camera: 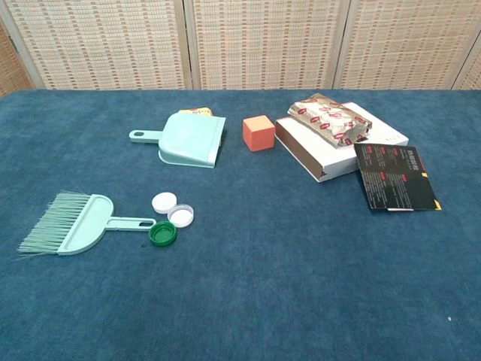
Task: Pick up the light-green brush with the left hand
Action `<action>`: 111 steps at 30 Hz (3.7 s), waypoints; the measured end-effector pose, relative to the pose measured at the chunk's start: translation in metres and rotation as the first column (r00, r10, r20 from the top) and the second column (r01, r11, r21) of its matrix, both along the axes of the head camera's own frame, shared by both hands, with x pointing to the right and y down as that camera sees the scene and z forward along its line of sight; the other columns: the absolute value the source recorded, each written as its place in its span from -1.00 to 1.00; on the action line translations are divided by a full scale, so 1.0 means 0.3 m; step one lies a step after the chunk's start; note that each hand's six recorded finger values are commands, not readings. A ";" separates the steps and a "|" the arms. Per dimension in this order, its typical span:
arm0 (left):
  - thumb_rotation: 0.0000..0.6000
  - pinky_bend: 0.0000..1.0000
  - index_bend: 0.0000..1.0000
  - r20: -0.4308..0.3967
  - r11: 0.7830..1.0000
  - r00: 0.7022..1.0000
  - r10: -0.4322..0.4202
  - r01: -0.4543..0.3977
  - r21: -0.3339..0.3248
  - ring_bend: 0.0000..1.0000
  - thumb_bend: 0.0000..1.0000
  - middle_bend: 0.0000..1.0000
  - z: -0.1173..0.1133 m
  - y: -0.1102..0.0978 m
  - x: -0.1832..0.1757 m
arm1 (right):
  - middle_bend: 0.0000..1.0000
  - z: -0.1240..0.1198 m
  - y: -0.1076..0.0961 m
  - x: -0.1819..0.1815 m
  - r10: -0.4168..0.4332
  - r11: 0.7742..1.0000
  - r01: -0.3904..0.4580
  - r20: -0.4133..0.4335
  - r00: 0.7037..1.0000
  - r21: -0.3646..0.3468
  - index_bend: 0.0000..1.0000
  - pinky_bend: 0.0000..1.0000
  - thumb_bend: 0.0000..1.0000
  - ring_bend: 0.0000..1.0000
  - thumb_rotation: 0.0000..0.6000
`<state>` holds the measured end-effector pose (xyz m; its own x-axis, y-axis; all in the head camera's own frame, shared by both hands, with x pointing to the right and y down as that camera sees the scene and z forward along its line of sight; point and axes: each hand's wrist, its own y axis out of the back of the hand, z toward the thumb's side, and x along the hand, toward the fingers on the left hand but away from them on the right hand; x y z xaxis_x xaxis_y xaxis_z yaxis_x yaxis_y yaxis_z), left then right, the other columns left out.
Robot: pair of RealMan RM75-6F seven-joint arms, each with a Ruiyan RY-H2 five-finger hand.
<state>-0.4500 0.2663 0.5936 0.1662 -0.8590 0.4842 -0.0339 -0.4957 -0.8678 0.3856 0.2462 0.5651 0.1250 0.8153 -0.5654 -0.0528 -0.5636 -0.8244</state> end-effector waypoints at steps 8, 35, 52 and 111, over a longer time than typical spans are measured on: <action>1.00 -0.78 -1.00 -0.025 0.999 0.999 0.042 -0.042 -0.012 -1.00 -0.15 -1.00 0.036 -0.009 0.046 | -1.00 0.007 -0.001 0.003 0.001 1.000 -0.001 -0.011 1.000 0.001 -1.00 -1.00 -0.80 -1.00 1.00; 1.00 0.59 -0.60 -0.042 0.974 0.979 0.198 -0.202 -0.101 0.23 -0.28 -0.52 0.343 -0.141 0.482 | -1.00 0.053 -0.066 -0.001 0.004 0.996 -0.004 -0.003 1.000 0.092 -1.00 -1.00 -0.80 -1.00 1.00; 1.00 0.63 -0.40 0.102 0.954 0.952 0.290 -0.279 -0.105 0.27 -0.31 -0.33 0.456 -0.132 0.600 | -1.00 -0.003 -0.064 0.023 0.032 0.993 -0.034 0.017 0.999 0.114 -1.00 -1.00 -0.80 -1.00 1.00; 1.00 0.74 0.45 -0.772 0.998 0.635 0.012 0.043 0.051 0.45 0.59 0.75 0.452 -0.264 0.756 | -1.00 -0.035 -0.063 0.048 0.069 0.990 -0.069 0.006 0.998 0.126 -1.00 -1.00 -0.80 -1.00 1.00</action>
